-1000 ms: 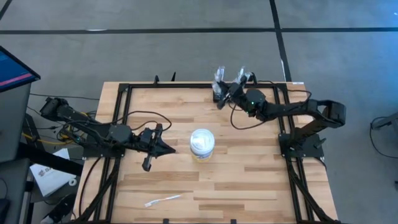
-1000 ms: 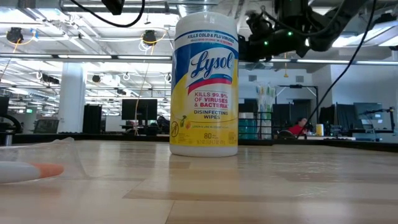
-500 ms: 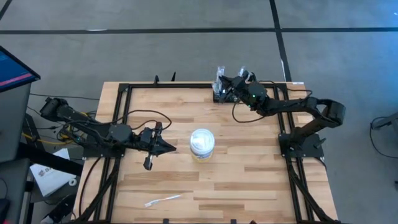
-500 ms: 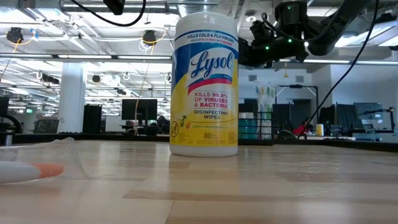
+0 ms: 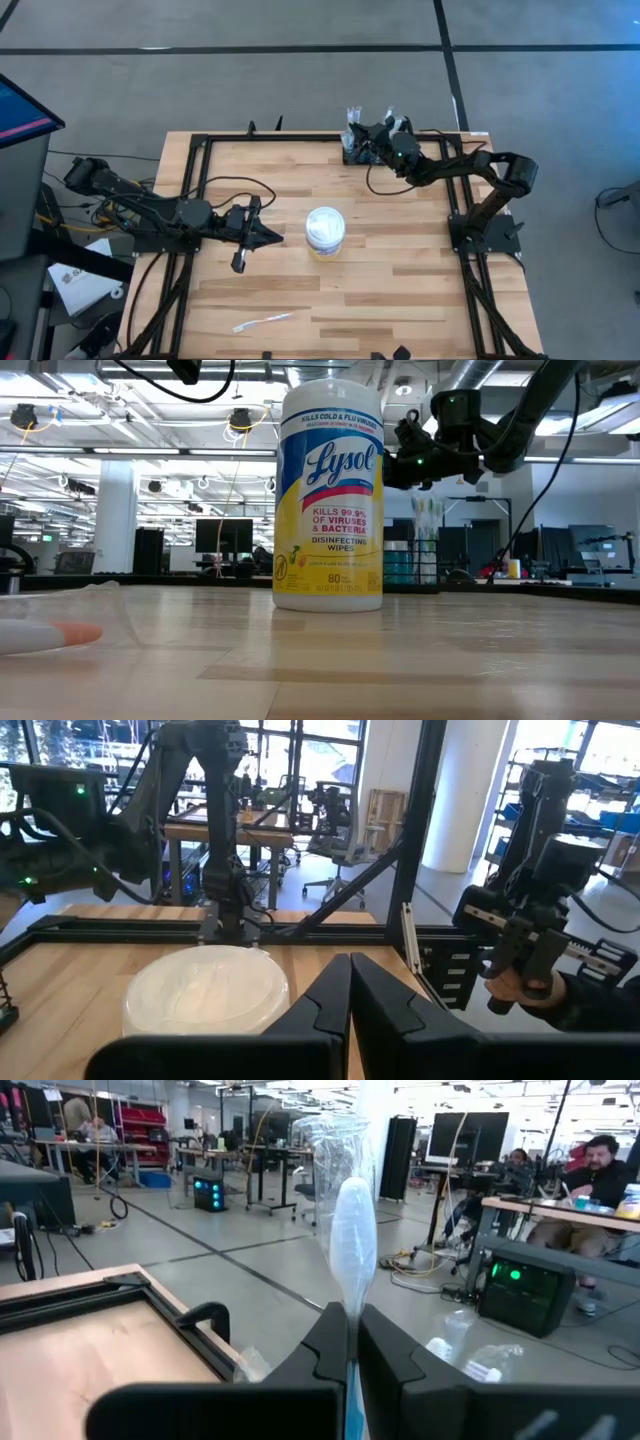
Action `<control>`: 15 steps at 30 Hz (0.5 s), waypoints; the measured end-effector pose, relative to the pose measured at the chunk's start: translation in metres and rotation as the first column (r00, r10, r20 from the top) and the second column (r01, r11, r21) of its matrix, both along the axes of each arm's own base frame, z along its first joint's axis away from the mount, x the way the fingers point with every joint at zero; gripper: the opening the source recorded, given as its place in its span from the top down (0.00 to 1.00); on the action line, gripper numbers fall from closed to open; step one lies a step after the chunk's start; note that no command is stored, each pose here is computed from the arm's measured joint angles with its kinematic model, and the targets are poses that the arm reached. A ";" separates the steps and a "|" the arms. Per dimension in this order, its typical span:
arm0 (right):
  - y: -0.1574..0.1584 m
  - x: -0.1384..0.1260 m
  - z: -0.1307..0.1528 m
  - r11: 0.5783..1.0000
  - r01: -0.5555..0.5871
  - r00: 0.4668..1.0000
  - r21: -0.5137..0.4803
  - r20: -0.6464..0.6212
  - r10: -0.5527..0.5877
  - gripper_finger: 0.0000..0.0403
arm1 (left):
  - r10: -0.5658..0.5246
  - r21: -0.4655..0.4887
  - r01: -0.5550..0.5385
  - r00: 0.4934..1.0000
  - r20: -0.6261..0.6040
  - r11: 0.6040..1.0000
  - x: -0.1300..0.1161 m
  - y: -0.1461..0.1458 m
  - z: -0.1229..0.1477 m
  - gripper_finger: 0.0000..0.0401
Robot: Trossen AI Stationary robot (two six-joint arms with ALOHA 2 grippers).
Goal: Pick & Place toothbrushing station
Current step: Put the blue toothbrush into the black mesh organizer
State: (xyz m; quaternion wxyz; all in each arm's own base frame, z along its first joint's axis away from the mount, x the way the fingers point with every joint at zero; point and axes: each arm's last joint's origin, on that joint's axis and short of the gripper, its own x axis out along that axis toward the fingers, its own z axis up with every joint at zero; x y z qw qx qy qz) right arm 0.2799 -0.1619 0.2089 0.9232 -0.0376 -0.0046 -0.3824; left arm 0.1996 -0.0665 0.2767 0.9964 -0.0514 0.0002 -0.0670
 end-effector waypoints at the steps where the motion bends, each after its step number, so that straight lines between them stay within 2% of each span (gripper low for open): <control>1: -0.001 0.000 0.000 1.000 0.002 1.000 0.002 0.003 -0.002 1.00 | 0.000 0.000 0.000 1.000 0.000 1.000 0.000 0.000 0.000 1.00; 8: -0.007 -0.004 -0.004 0.999 0.022 1.000 0.046 -0.003 -0.022 1.00 | 0.000 0.000 0.000 1.000 -0.001 1.000 0.000 0.000 0.000 1.00; 15: -0.014 0.002 -0.025 0.997 0.008 1.000 0.078 0.028 -0.010 1.00 | 0.004 0.008 -0.004 1.000 -0.022 1.000 0.004 0.000 -0.004 1.00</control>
